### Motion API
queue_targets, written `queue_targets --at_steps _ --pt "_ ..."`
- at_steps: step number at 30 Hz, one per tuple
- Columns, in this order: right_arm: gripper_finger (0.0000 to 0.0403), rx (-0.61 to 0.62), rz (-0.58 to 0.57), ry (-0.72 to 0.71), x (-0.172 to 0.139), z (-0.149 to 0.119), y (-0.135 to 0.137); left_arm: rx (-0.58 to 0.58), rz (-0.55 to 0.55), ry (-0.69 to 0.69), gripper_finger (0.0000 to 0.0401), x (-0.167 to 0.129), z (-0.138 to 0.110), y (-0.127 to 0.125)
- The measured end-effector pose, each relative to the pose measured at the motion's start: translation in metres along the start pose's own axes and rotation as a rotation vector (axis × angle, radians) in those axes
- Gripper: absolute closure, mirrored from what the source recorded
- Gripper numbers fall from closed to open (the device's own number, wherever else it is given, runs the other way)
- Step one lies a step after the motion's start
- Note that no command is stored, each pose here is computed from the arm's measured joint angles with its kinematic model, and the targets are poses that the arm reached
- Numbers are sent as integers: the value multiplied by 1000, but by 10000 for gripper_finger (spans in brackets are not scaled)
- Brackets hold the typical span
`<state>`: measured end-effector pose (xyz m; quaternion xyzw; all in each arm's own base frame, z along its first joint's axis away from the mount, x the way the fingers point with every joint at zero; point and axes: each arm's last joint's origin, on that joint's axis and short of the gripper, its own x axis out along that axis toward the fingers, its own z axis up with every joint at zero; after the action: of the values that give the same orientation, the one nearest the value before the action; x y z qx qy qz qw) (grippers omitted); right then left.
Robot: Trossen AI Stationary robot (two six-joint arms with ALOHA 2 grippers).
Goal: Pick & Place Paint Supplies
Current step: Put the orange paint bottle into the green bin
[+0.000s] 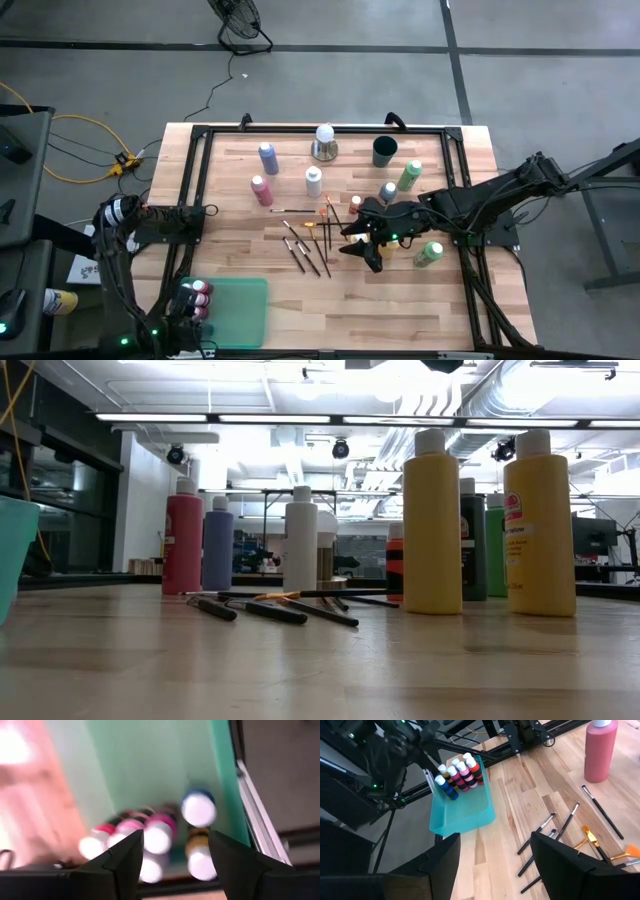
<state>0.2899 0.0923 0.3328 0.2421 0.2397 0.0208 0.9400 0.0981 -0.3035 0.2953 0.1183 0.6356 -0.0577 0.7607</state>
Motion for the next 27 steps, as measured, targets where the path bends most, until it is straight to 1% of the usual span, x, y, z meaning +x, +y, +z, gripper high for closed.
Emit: queue_targets --at_steps 5,8,10,13,18,21,27 --pt "168 29 -36 -2 0 1 -5 -119 108 -110 185 -20 11 15" --pt "168 37 -60 -3 0 4 -10 -172 100 -147 185 -25 23 26" --pt "168 44 -75 -7 0 6 -15 -213 110 -145 185 -26 33 36" --pt "168 58 -105 -3 1 10 -24 -228 123 -146 185 -25 48 52" --pt "168 76 -115 43 1 16 -41 -274 174 -203 185 -24 72 81" --pt "168 57 -138 101 -1 17 -53 -310 177 -248 185 -26 84 98" --pt "168 -30 -250 225 -13 26 -78 -389 173 -351 185 -35 100 127"
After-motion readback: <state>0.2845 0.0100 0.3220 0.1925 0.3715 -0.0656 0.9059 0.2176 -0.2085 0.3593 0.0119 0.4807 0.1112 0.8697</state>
